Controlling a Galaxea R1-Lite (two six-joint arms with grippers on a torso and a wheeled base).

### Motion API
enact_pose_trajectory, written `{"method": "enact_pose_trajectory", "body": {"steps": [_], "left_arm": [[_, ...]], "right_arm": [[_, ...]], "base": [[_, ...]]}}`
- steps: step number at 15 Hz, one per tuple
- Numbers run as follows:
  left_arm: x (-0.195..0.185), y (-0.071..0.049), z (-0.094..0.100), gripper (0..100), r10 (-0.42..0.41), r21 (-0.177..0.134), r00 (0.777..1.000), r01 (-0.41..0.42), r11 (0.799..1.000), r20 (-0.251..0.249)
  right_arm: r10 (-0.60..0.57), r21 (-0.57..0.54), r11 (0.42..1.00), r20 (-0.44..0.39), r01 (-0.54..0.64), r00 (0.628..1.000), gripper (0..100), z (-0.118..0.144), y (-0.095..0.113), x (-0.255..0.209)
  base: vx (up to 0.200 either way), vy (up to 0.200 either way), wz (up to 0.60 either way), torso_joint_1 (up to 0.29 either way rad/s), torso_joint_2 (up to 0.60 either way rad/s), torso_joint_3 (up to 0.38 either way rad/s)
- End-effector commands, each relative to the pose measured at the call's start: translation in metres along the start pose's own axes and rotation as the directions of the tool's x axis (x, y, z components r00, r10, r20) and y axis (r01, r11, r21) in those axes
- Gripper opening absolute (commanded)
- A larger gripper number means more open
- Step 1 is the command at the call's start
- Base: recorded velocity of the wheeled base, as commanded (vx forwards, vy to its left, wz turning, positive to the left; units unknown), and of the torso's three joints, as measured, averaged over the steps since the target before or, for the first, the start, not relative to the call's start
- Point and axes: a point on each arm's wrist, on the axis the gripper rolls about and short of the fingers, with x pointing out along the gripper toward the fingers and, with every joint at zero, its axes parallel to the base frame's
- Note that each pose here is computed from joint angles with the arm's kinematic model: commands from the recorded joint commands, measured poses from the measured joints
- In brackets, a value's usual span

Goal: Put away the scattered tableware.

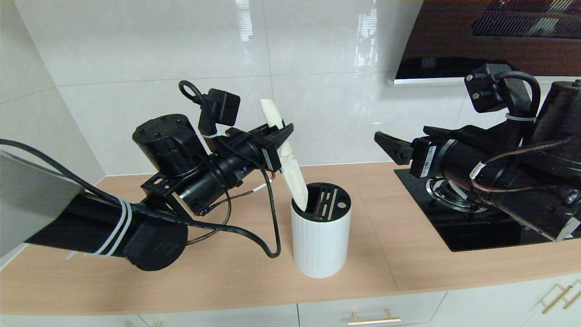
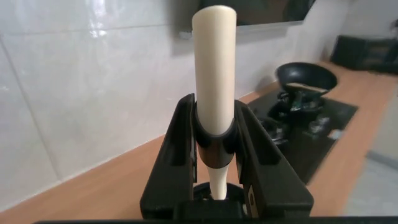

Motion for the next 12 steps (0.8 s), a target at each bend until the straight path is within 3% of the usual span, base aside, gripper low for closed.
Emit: {"method": "enact_pose_trajectory", "body": {"steps": [1,5,6,8,12], "left_arm": [[0.007,-0.002,-0.023,0,0.008,0.015,0.999,-0.008,1.000,-0.035],[0.012,-0.016,-0.037,0,-0.016,0.008,0.999,0.017,1.000,-0.050],[0.012,-0.018,-0.040,0,-0.014,0.014,0.998,0.015,1.000,-0.056],[0.013,-0.019,-0.052,0,-0.010,0.054,0.996,0.015,0.998,-0.089],[0.012,-0.026,-0.070,0,-0.029,0.052,0.990,0.037,0.998,-0.140]], "right_arm": [[-0.001,0.001,1.000,0.004,0.001,1.000,100,0.001,-0.001,-0.001],[-0.001,0.003,1.000,0.011,0.001,1.000,100,0.003,-0.001,-0.002],[0.000,0.003,1.000,0.011,-0.001,1.000,100,0.003,-0.001,-0.002],[0.000,0.003,1.000,0.011,-0.001,1.000,100,0.003,-0.001,-0.002],[0.000,0.003,1.000,0.009,0.000,1.000,100,0.002,-0.001,-0.002]], "base": [[0.000,0.000,0.00,0.000,0.00,0.000],[0.000,0.000,0.00,0.000,0.00,0.000],[0.000,0.000,0.00,0.000,0.00,0.000],[0.000,0.000,0.00,0.000,0.00,0.000],[0.000,0.000,0.00,0.000,0.00,0.000]]}}
